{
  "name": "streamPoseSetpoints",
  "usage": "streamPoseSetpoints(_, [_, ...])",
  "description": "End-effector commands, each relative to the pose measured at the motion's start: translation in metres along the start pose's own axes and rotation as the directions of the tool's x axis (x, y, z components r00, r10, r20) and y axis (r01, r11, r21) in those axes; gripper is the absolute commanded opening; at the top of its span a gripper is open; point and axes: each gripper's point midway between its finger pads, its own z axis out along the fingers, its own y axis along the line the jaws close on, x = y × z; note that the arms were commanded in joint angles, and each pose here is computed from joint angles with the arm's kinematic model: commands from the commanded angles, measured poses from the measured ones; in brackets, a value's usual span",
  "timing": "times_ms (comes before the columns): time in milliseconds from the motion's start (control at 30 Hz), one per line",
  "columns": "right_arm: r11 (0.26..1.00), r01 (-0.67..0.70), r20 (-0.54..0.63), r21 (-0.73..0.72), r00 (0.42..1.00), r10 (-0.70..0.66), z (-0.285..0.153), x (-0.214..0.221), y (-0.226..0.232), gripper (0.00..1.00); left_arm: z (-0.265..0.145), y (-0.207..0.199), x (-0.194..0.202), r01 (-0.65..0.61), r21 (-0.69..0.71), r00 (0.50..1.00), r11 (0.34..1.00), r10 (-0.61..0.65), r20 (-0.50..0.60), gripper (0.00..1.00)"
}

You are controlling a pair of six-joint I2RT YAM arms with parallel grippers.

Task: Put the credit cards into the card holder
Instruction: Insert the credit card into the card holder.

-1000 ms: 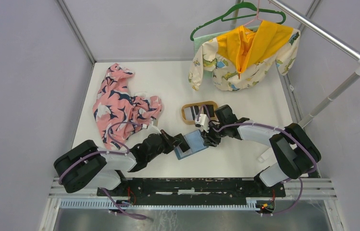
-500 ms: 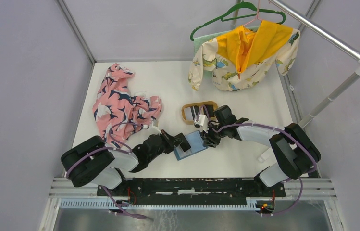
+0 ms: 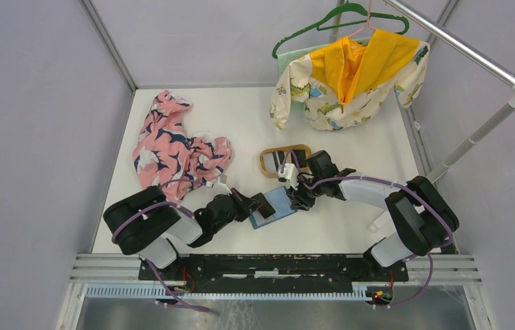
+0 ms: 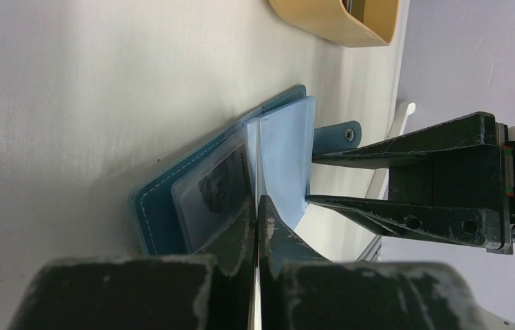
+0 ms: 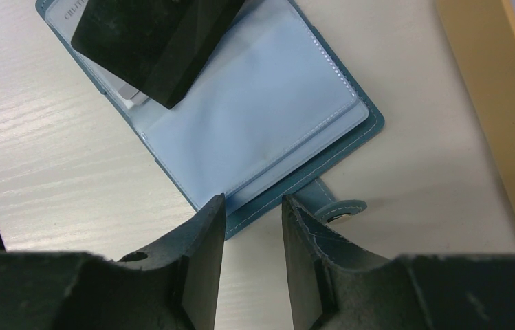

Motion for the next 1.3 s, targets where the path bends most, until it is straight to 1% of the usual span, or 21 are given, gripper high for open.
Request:
streamPoseSetpoints(0, [1.0,-0.015,-0.013,-0.011,1.0,0.015,0.003,0.003,0.004,0.41,0.0,-0.012,0.001,0.063,0.067,0.998,0.996,-0.063,-0.002,0.02])
streamPoseSetpoints(433, [1.0,-0.011,-0.013,-0.013,1.0,0.011,0.003,0.002,0.005,0.42,-0.001,-0.008,0.014,0.05,0.057,0.999,0.997,-0.049,-0.021,0.02])
streamPoseSetpoints(667, [1.0,-0.012,-0.01,-0.014,1.0,0.011,0.003,0.002,0.005,0.42,0.0,-0.009,0.019,0.082,0.063,0.996,0.995,-0.081,-0.03,0.02])
streamPoseSetpoints(933, [1.0,-0.01,-0.01,-0.011,1.0,0.01,0.003,0.002,0.005,0.42,0.0,0.004,0.023,0.18,0.043,0.983,0.983,-0.179,-0.032,0.02])
streamPoseSetpoints(1100, [1.0,-0.011,-0.01,-0.01,1.0,0.011,0.003,0.002,0.005,0.42,0.0,0.007,0.025,0.196,0.03,0.98,0.98,-0.195,-0.034,0.02])
streamPoseSetpoints(1267, [1.0,-0.011,-0.009,-0.012,1.0,0.011,0.003,0.002,0.005,0.42,0.005,0.006,0.03,0.186,0.016,0.981,0.982,-0.185,-0.051,0.02])
